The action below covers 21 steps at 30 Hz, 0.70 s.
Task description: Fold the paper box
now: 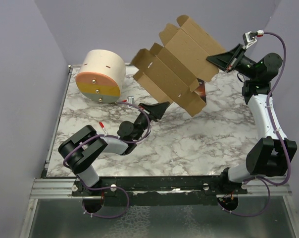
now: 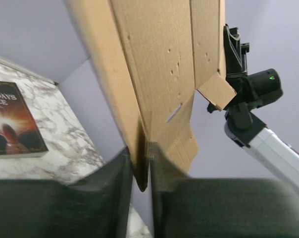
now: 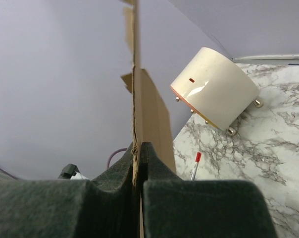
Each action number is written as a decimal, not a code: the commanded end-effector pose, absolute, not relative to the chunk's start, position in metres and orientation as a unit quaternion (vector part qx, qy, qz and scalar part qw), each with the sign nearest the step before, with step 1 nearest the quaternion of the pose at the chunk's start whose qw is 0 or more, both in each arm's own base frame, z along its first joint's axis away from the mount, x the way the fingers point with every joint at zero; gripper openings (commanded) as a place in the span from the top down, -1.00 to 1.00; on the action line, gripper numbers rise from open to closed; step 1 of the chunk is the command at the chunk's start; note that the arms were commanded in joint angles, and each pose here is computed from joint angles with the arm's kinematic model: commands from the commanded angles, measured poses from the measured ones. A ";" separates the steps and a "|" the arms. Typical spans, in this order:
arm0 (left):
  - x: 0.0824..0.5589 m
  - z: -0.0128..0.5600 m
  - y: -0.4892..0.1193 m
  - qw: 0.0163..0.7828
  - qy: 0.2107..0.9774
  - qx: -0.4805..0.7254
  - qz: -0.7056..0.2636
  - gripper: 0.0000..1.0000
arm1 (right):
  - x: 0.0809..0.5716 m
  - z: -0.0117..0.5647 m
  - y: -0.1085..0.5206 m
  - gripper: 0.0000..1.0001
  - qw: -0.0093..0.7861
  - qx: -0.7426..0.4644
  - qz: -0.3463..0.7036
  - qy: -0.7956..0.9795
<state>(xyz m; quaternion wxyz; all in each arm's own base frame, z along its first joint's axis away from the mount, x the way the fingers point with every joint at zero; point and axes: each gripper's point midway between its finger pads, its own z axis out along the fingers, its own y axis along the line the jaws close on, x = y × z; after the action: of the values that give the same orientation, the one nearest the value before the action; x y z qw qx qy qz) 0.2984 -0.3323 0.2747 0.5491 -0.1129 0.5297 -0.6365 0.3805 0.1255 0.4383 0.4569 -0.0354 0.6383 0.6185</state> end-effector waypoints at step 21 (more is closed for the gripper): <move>0.284 0.287 -0.172 0.614 0.534 0.033 -0.581 -0.48 | 0.334 0.388 0.106 0.98 0.563 -0.342 0.429 0.618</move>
<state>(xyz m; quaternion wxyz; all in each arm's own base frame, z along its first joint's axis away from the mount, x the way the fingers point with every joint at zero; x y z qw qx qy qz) 0.2938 -0.1693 0.2539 0.6377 -0.0618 0.5452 -0.5406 0.3639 0.0996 0.4083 0.5694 -0.2324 0.6388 0.4624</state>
